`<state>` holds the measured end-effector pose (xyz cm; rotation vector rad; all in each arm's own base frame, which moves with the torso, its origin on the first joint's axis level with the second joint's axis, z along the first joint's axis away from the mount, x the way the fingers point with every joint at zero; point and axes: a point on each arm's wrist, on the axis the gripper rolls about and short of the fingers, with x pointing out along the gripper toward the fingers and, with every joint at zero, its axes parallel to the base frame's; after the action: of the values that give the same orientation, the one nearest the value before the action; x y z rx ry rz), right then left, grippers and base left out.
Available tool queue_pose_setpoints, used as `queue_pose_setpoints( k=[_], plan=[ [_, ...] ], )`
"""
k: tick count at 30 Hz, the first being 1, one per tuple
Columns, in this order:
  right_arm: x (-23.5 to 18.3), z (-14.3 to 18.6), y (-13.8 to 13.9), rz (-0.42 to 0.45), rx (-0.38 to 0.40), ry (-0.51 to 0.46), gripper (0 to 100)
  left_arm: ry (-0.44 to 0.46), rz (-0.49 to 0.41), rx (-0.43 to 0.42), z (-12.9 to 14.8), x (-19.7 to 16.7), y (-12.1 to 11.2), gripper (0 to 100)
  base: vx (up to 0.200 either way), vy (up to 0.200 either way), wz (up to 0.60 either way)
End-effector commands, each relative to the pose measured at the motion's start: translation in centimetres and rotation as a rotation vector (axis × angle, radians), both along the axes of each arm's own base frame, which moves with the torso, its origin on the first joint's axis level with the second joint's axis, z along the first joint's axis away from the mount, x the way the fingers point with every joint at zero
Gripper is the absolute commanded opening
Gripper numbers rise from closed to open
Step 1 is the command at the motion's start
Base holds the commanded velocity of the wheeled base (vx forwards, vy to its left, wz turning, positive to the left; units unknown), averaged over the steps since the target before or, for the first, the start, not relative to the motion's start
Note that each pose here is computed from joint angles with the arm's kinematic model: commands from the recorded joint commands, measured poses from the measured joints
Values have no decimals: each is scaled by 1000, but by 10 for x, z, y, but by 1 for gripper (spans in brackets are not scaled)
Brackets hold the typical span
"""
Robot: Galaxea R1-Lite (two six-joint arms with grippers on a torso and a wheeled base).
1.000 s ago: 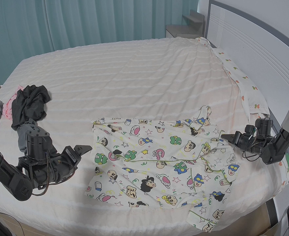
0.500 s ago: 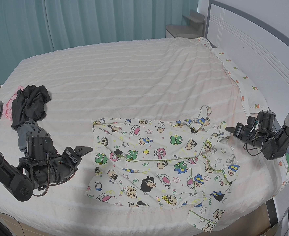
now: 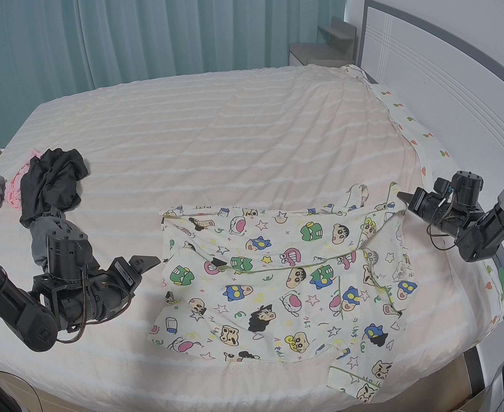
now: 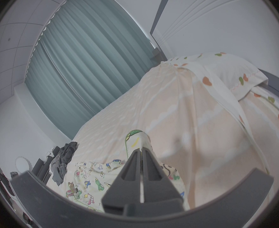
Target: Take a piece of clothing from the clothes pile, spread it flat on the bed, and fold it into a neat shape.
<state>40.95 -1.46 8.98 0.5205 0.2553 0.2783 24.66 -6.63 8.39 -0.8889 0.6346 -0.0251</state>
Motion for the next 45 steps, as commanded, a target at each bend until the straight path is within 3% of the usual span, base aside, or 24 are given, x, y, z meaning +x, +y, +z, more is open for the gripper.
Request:
queue_pose_setpoints(
  k=[1,9,10,22,28,32,35,37,41,45],
  plan=[
    [12,-1,6,-2,-4,-20,0,-1,4,1,0,1,0,100,0,0,0],
    [25,-2,6,-21,-10,-40,0,-24,9,-2,1,2,1,100,0,0,0],
    [26,-2,5,-23,-10,-29,100,-27,15,-1,1,3,2,100,0,0,0],
    [1,1,-20,-85,-5,52,100,-41,-25,16,5,-8,-1,100,0,0,0],
    [-70,6,-24,-91,20,155,100,-98,-77,3,20,-22,-6,100,0,0,0],
    [-105,8,-19,-75,30,195,100,-94,-98,4,19,-26,-11,100,-100,0,0],
    [-151,-2,-11,-57,41,284,100,-64,-117,17,12,-30,-17,100,-200,0,0],
    [-151,-2,-11,-57,41,284,100,-64,-117,17,12,-30,-17,100,-200,0,0],
    [-182,-22,0,-21,40,400,100,-40,-116,41,5,-29,-23,100,-200,0,0],
    [-194,-33,6,1,38,436,100,-37,-116,42,4,-30,-24,100,-200,0,0]
  ],
)
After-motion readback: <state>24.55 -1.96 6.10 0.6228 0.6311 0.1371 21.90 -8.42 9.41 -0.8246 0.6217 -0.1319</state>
